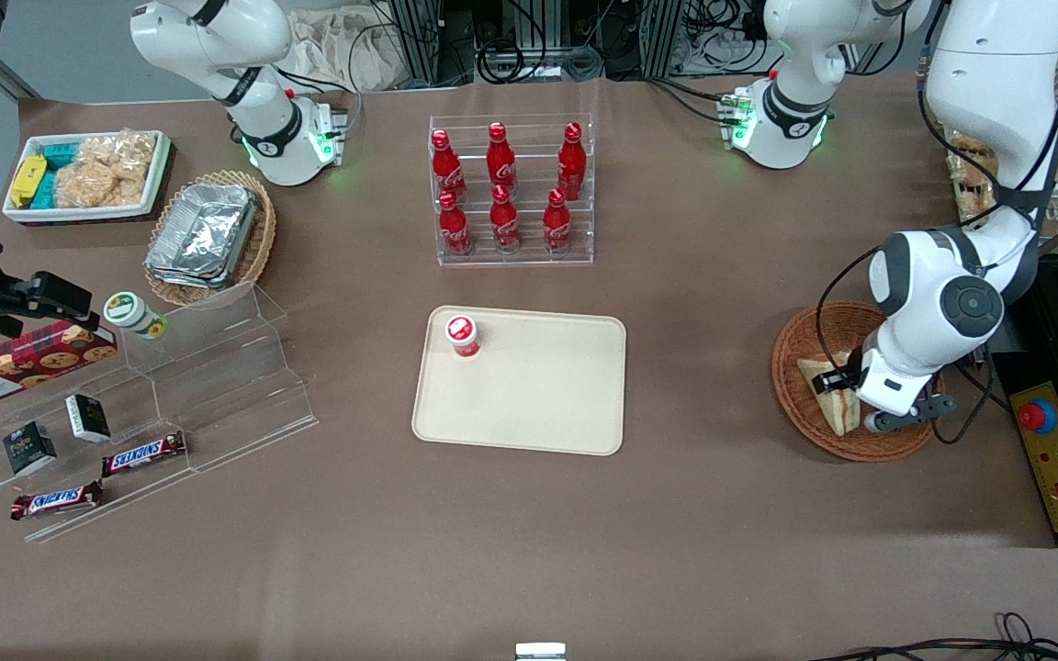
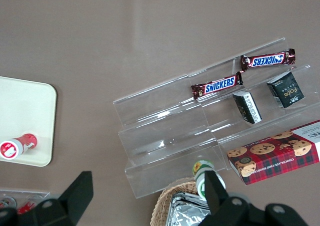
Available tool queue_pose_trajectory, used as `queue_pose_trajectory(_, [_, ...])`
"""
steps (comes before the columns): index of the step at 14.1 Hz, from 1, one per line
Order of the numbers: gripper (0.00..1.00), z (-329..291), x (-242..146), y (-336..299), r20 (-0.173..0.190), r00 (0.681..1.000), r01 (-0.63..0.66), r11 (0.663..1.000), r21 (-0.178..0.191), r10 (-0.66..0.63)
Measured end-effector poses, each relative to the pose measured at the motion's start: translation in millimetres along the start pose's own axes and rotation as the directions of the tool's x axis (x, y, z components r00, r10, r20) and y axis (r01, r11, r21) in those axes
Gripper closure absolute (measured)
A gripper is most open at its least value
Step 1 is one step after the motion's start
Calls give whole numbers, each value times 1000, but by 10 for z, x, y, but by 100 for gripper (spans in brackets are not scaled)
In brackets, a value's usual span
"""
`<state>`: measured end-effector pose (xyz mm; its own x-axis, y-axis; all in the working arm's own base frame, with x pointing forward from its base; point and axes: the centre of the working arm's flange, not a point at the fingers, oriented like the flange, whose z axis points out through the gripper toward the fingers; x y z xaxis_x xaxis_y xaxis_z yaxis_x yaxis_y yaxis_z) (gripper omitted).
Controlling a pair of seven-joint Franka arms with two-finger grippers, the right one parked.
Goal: Place sandwich from basket to tray
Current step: 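Lower the left gripper and close it on the sandwich, lift, then carry the held sandwich over to the cream tray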
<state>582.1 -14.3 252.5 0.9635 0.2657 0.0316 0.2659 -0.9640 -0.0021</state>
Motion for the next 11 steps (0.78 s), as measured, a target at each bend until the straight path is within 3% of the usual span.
queue_pose_trajectory(4, [78,-778,124,120,46,999,-14,1000,19,13])
queue_pose_trajectory(9, [79,-2479,131,552,78,994,-79,997,27,76])
queue_pose_trajectory(11, [85,-3013,12,750,101,990,-106,994,30,103])
